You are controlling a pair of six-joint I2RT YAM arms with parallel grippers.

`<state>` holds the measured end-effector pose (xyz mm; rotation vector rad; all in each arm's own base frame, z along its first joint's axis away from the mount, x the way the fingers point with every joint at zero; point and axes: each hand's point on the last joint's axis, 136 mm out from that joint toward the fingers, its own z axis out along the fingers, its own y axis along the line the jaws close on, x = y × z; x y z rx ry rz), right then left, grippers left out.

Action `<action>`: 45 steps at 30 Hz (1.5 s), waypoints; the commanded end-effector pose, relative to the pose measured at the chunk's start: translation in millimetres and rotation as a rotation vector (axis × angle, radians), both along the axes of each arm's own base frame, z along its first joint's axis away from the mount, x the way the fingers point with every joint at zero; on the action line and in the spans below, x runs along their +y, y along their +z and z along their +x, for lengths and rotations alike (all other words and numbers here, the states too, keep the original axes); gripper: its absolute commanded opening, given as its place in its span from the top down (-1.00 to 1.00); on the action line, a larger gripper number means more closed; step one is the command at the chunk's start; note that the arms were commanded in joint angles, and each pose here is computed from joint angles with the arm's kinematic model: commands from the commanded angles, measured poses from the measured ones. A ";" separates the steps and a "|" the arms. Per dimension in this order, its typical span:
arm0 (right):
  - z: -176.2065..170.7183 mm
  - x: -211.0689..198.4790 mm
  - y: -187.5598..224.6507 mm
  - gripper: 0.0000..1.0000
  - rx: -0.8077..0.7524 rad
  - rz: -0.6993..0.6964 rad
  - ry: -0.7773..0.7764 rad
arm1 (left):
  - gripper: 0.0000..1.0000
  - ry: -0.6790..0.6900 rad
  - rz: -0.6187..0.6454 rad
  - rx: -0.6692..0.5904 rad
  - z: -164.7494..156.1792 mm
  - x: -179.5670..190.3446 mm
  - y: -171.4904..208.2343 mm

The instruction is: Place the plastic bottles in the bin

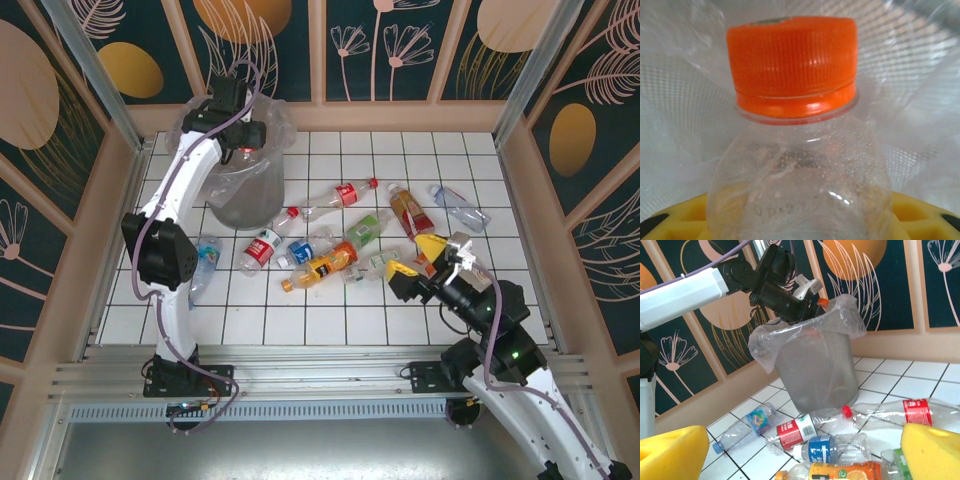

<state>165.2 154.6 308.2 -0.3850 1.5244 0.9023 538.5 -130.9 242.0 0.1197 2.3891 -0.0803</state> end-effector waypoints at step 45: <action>43.4 -62.8 -2.4 -0.98 0.266 0.095 -0.452 | -0.76 0.124 -0.011 0.155 -32.5 23.4 -22.9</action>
